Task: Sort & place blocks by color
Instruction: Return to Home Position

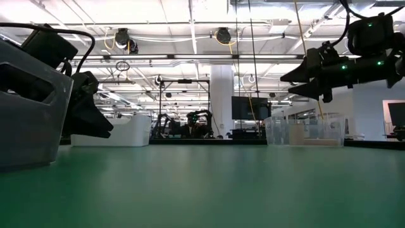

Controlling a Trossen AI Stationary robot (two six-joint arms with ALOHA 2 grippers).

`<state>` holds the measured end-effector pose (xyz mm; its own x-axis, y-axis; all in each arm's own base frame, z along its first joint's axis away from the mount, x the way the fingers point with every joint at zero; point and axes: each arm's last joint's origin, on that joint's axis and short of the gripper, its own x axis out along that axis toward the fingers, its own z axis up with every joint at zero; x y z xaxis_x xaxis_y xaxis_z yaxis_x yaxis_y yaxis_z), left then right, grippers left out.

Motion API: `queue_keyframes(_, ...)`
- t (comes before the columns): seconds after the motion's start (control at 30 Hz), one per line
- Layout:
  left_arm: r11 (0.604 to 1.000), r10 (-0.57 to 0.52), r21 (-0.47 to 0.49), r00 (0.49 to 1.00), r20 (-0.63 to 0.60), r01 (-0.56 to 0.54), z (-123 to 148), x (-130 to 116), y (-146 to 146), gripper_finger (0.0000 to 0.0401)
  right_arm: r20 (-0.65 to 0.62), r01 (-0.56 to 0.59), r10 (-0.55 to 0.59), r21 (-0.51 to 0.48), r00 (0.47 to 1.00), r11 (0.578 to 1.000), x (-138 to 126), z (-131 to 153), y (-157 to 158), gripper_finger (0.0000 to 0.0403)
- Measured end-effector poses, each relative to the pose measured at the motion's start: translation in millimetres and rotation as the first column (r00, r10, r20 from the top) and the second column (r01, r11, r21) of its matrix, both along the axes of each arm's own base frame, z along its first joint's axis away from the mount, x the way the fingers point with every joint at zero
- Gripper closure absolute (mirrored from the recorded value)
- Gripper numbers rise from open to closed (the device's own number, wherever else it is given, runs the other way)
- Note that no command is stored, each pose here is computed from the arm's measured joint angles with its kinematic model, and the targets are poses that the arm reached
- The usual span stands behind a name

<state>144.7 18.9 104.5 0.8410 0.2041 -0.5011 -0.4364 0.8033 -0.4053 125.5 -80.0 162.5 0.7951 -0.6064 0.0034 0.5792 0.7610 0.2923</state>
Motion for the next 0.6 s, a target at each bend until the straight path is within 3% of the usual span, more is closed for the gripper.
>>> queue_keyframes(0.33,1.0,0.001,-0.002,1.0,0.004,-0.001,1,0,0,0.0229,-0.004,0.0,0.0,0.001,1.0,1.0,0,0,0,0.0094)
queue_keyframes(0.6,1.0,-0.001,0.014,0.989,0.147,-0.001,19,-2,0,0.0229,-0.004,0.0,0.0,0.001,1.0,1.0,0,0,0,0.0094)
